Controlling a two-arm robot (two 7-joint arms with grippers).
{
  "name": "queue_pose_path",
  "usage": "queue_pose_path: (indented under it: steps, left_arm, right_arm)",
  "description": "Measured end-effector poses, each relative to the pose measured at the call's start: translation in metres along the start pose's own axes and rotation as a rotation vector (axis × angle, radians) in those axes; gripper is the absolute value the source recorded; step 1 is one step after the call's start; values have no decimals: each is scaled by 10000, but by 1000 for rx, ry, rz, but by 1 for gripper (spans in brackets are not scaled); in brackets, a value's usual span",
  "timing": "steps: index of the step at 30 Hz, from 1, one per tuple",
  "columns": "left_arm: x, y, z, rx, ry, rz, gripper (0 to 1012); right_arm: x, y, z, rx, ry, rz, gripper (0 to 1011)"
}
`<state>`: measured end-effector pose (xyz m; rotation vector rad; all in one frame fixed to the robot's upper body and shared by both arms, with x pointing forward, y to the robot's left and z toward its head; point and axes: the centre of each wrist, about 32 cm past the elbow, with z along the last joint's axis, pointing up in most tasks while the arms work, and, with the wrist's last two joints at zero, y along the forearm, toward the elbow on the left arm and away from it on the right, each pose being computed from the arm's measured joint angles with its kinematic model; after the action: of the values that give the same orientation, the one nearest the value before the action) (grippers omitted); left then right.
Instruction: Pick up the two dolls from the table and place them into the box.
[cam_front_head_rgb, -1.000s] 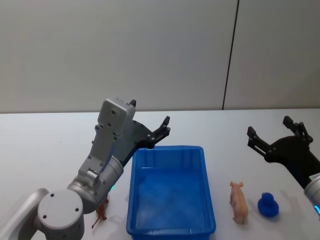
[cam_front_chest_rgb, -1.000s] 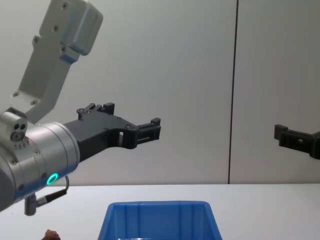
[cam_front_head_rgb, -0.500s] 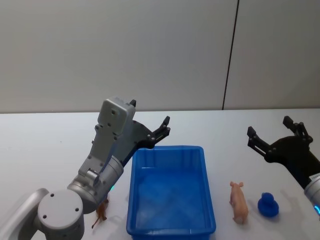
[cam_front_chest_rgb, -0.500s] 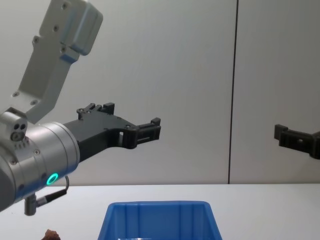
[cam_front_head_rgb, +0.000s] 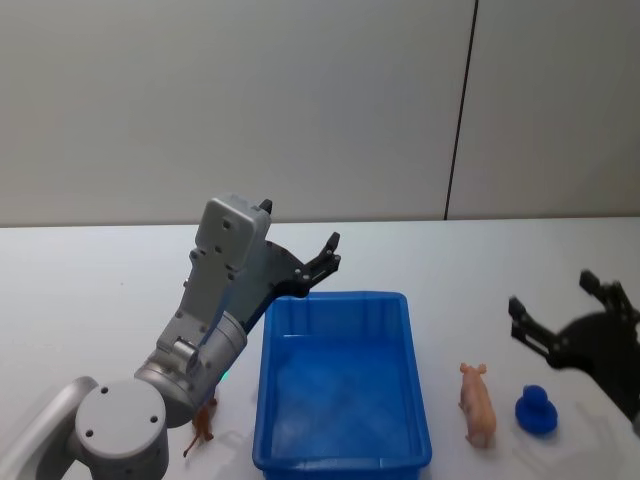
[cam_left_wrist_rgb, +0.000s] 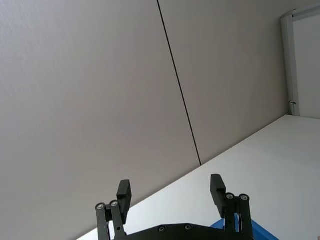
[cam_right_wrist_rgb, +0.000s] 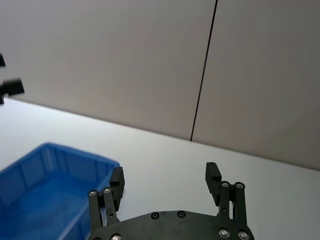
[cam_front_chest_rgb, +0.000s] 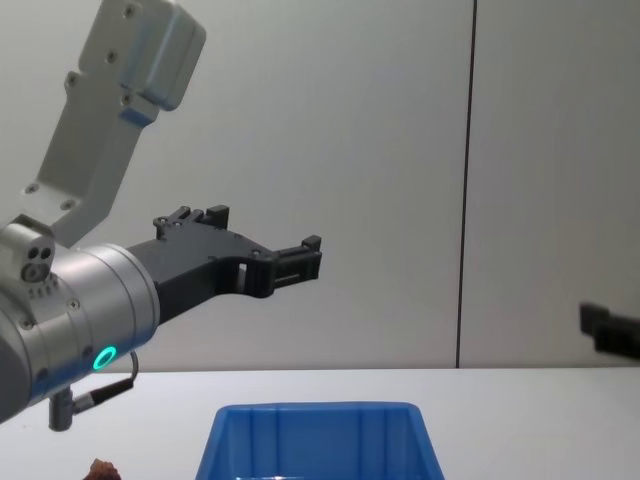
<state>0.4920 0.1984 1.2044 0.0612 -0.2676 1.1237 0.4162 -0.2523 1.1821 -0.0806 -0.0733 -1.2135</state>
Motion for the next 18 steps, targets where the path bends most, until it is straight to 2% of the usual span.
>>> queue_pose_path:
  steps: [1, 10, 18]
  left_arm:
    - [0, 0, 0, 0, 0, 0, 1003]
    - [0, 0, 0, 0, 0, 0, 1003]
    - [0, 0, 0, 0, 0, 0, 1003]
  right_arm:
    - [0, 0, 0, 0, 0, 0, 1001]
    - [54, -354, -132, -135, -42, 9, 1001]
    - [106, -498, -276, -240, -78, 8, 1001]
